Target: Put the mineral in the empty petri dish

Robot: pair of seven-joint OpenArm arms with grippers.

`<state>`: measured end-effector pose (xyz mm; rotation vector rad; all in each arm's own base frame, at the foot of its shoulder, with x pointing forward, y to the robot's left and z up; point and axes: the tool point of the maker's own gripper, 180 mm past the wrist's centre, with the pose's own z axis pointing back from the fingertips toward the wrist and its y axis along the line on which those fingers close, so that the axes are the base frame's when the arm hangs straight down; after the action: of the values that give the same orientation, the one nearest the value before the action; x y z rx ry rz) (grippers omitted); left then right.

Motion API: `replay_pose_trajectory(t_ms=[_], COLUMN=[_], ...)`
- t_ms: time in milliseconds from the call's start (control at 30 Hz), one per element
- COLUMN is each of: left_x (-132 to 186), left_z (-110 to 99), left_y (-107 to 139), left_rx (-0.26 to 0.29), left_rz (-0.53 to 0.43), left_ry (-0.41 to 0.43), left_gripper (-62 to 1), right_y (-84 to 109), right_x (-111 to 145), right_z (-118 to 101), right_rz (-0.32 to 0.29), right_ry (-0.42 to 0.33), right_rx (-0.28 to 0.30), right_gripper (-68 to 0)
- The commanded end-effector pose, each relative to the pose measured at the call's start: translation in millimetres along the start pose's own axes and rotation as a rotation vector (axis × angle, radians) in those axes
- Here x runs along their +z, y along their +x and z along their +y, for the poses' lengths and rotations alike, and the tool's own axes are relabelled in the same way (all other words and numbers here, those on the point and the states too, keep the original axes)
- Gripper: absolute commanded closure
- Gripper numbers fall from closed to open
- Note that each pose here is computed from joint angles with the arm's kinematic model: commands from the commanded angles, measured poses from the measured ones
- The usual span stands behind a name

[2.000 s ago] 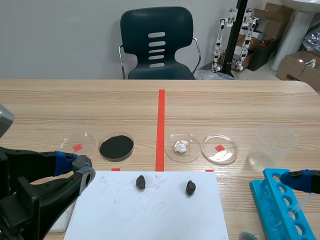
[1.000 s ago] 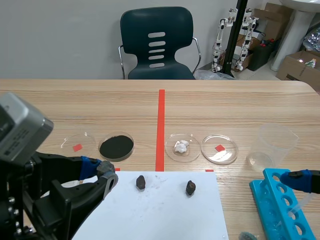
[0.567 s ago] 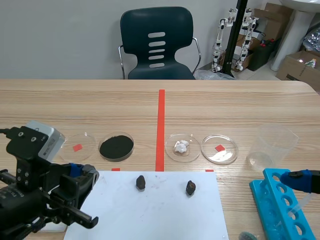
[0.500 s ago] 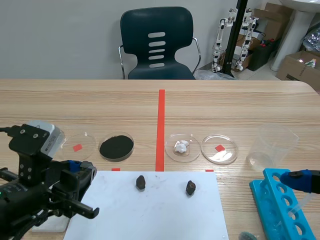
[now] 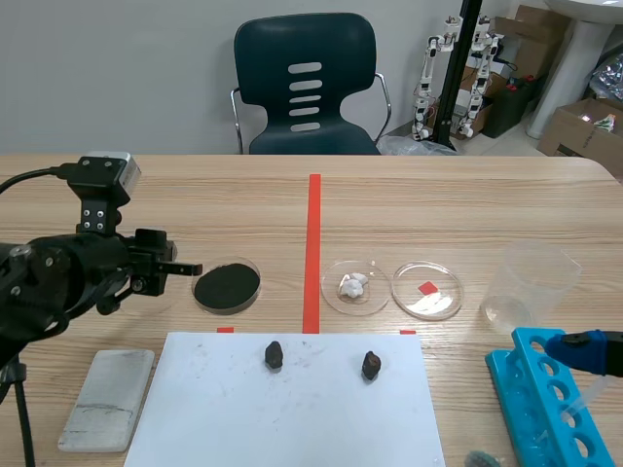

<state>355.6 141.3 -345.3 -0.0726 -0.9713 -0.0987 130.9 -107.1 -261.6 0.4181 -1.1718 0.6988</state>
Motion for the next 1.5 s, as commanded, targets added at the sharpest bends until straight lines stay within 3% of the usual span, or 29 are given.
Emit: replay_pose_trajectory(t_ms=[0, 267, 633, 933, 1267, 1467], left_x=[-5.5, -36.3, -51.5, -51.1, -51.0, -51.0], left_z=[0.7, 19.2, 40.7, 43.6, 43.6, 43.0], left_y=[10.4, 9.2, -10.3, -26.6, -26.9, -24.5], left_rx=[0.025, 0.071, 0.099, 0.101, 0.101, 0.099], left_rz=[-0.025, 0.052, 0.185, 0.266, 0.268, 0.261], left_ry=[-0.002, 0.047, 0.106, 0.114, 0.114, 0.111], left_gripper=[-10.0, -10.1, -10.1, -10.1, -10.7, -21.5], right_y=[7.0, 7.0, 7.0, 7.0, 7.0, 7.0], right_x=[-0.9, -0.9, -0.9, -0.9, -0.9, -0.9], right_z=[-1.8, -1.8, -1.8, -1.8, -1.8, -1.8], right_rz=[-0.029, -0.029, -0.029, -0.029, -0.029, -0.029], right_ry=[-0.005, -0.005, -0.005, -0.005, -0.005, -0.005], right_rx=[-0.002, -0.002, -0.002, -0.002, -0.002, -0.002], right_gripper=[-60.4, -60.4, -60.4, -60.4, -60.4, -60.4])
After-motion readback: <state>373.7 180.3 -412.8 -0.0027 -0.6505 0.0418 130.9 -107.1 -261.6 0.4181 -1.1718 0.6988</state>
